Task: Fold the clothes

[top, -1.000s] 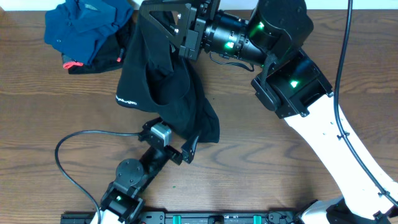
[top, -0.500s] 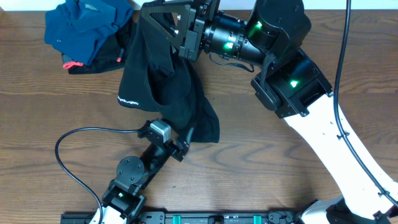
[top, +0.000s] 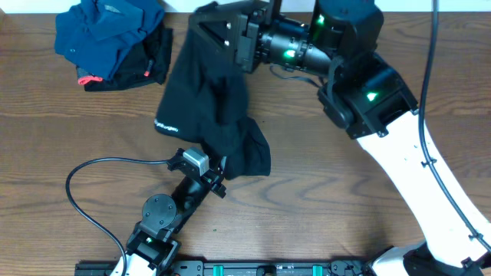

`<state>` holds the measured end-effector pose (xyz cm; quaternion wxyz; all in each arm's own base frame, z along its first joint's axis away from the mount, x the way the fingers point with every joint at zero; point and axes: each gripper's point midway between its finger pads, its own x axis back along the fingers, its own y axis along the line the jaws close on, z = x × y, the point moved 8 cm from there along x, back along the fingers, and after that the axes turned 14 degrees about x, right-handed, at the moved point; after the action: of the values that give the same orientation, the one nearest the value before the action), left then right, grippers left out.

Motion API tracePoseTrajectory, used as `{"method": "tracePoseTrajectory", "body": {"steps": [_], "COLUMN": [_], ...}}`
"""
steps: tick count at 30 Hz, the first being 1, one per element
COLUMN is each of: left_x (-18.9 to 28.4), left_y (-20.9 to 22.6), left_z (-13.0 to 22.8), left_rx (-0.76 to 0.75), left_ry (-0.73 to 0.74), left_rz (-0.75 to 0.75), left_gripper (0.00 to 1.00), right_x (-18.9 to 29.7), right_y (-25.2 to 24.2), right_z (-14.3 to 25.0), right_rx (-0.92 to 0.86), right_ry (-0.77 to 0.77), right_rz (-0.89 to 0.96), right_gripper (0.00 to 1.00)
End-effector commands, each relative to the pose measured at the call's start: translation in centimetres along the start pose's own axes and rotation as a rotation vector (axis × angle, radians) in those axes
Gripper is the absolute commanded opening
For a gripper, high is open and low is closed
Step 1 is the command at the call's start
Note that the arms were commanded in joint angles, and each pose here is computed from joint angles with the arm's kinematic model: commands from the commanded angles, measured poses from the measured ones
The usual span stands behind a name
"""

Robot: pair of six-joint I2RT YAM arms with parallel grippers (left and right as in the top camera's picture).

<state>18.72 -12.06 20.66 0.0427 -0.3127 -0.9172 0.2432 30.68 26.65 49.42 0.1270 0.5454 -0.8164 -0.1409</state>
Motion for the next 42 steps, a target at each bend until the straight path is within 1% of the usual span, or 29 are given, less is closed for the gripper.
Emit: {"method": "tracePoseTrajectory", "body": {"steps": [1, 2, 4, 5, 7, 9, 11, 14, 16, 19, 21, 24, 27, 29, 32, 33, 35, 37, 38, 40, 41, 42], "left_x": [-0.2, -0.2, -0.2, -0.2, -0.2, -0.2, -0.1, -0.2, -0.4, -0.6, -0.6, -0.5, -0.3, -0.3, -0.5, -0.7, -1.2, -1.5, -1.6, -1.6, -1.6, -1.5], "left_y": [-0.4, -0.3, -0.3, -0.2, -0.1, -0.1, -0.5, -1.1, -1.6, -2.1, -1.9, -1.5, -1.7, -2.3, -2.8, -2.8, -2.2, -1.3, -0.8, 0.1, 0.5, 0.8], "left_z": [-1.3, -1.4, -1.4, -1.5, -1.6, -1.9, -2.6, -3.8, -4.8, -6.4, -7.5, -9.0, -10.8, -12.1, -13.0, -12.9, -11.9, -10.4, -9.6, -7.8, -7.1, -6.5], "left_rx": [0.001, 0.001, 0.001, 0.002, 0.002, 0.001, -0.002, -0.005, -0.007, -0.037, -0.062, -0.115, -0.178, -0.233, -0.254, -0.256, -0.266, -0.277, -0.281, -0.283, -0.288, -0.292], "left_ry": [-0.053, -0.060, -0.068, -0.072, -0.083, -0.103, -0.143, -0.190, -0.214, -0.265, -0.317, -0.390, -0.453, -0.481, -0.478, -0.454, -0.372, -0.267, -0.212, -0.095, -0.051, -0.013], "left_rz": [-0.008, -0.012, -0.021, -0.028, -0.046, -0.048, -0.025, 0.000, 0.006, -0.007, -0.066, -0.174, -0.248, -0.255, -0.260, -0.268, -0.300, -0.340, -0.360, -0.402, -0.419, -0.433], "left_gripper": [0.06, 0.06, 0.06, 0.06, 0.06, 0.06, 0.06, 0.05, 0.06, 0.06, 0.06, 0.06, 0.06, 0.06, 0.07, 0.13, 0.39, 0.58, 0.73, 0.92, 0.98, 0.99], "right_x": [1.6, 2.1, 3.5, 4.4, 6.1, 7.8, 9.4, 11.1, 12.1, 12.5, 12.4, 12.0, 11.1, 10.5, 9.6, 9.4, 9.1, 9.1, 9.1, 9.0, 8.9, 8.8], "right_y": [-2.7, -3.8, -6.2, -7.4, -9.6, -11.2, -12.3, -13.1, -13.3, -12.6, -12.1, -12.1, -12.5, -12.8, -13.1, -13.2, -13.4, -13.6, -13.6, -13.5, -13.3, -13.0], "right_z": [-0.3, 0.1, 1.0, 1.5, 2.2, 3.0, 3.9, 5.2, 6.3, 8.4, 10.0, 12.4, 14.5, 15.7, 17.2, 17.6, 18.6, 19.8, 20.5, 22.2, 23.1, 24.0], "right_rx": [0.070, 0.042, 0.002, -0.012, -0.038, -0.074, -0.112, -0.161, -0.216, -0.319, -0.380, -0.425, -0.437, -0.445, -0.482, -0.500, -0.532, -0.557, -0.574, -0.617, -0.643, -0.664], "right_ry": [0.017, 0.041, 0.097, 0.126, 0.169, 0.210, 0.270, 0.353, 0.412, 0.517, 0.587, 0.668, 0.710, 0.721, 0.710, 0.706, 0.707, 0.727, 0.737, 0.772, 0.791, 0.807], "right_rz": [0.141, 0.202, 0.332, 0.407, 0.560, 0.686, 0.755, 0.800, 0.815, 0.749, 0.708, 0.694, 0.675, 0.649, 0.572, 0.552, 0.533, 0.539, 0.543, 0.543, 0.537, 0.524], "right_gripper": [0.43, 0.45, 0.50, 0.55, 0.71, 0.79, 0.89, 0.98, 0.99, 0.99, 0.99, 0.99, 0.99, 0.99, 0.99, 0.99, 0.99, 0.99, 0.99, 0.99, 0.99, 0.99]}}
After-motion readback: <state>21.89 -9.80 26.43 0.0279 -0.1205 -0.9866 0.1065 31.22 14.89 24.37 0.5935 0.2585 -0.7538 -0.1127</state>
